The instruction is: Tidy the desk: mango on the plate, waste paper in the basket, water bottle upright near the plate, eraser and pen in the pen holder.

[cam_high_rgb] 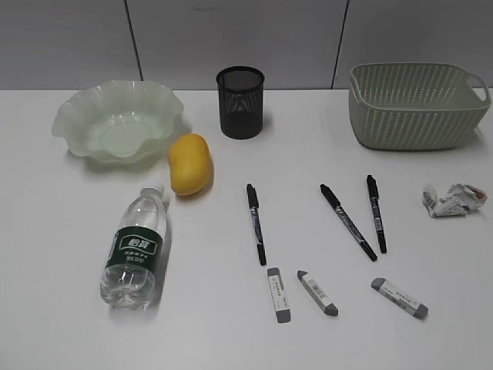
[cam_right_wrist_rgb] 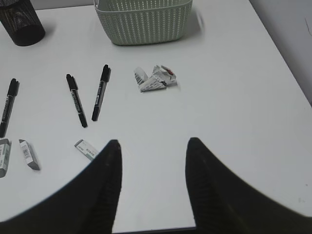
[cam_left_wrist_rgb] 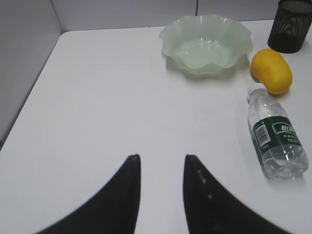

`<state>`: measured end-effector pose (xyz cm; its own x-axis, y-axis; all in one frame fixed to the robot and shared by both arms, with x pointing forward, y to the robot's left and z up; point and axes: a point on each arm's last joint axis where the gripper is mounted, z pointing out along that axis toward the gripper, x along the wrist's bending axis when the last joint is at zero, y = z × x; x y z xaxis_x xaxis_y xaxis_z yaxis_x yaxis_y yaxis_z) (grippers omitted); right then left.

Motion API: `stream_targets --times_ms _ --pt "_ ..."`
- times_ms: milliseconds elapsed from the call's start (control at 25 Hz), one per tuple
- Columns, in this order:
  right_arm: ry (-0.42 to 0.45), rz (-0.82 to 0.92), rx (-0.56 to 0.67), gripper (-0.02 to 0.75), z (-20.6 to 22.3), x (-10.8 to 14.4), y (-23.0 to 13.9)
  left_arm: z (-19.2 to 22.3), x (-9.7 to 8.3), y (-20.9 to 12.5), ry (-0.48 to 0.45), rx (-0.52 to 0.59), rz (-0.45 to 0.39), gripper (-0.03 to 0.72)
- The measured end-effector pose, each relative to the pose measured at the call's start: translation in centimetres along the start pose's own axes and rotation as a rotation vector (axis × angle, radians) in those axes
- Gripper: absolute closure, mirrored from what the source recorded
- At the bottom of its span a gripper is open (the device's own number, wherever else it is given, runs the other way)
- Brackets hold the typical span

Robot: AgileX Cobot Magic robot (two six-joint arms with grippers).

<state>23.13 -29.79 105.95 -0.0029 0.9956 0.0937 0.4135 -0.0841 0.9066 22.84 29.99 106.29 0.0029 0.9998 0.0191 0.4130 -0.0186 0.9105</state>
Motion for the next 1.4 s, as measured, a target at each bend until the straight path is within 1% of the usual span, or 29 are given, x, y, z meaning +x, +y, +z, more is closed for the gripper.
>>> stream_targets --times_ms 1040,1080,1160,1240,1280,1320,1400 --pt "-0.001 0.0 0.0 0.386 0.0 0.0 0.0 0.0 -0.1 0.0 -0.009 0.0 -0.005 0.463" --pt "-0.001 0.0 0.0 0.386 0.0 0.0 0.0 0.0 -0.2 0.0 -0.02 -0.001 -0.011 0.463" --pt "-0.001 0.0 0.0 0.386 0.0 0.0 0.0 0.0 -0.7 0.3 -0.082 -0.019 -0.048 0.463" --pt "-0.001 0.0 0.0 0.386 0.0 0.0 0.0 0.2 -1.6 1.3 -0.18 -0.051 -0.106 0.447" --pt "-0.001 0.0 0.0 0.386 0.0 0.0 0.0 0.7 -2.1 2.2 -0.246 -0.071 -0.144 0.426" --pt "-0.001 0.0 0.0 0.386 0.0 0.0 0.0 1.4 -2.4 3.0 -0.285 -0.069 -0.166 0.393" --pt "-0.005 -0.003 0.0 0.386 0.0 0.0 0.0 3.6 -3.0 4.7 -0.366 -0.035 -0.212 0.297"
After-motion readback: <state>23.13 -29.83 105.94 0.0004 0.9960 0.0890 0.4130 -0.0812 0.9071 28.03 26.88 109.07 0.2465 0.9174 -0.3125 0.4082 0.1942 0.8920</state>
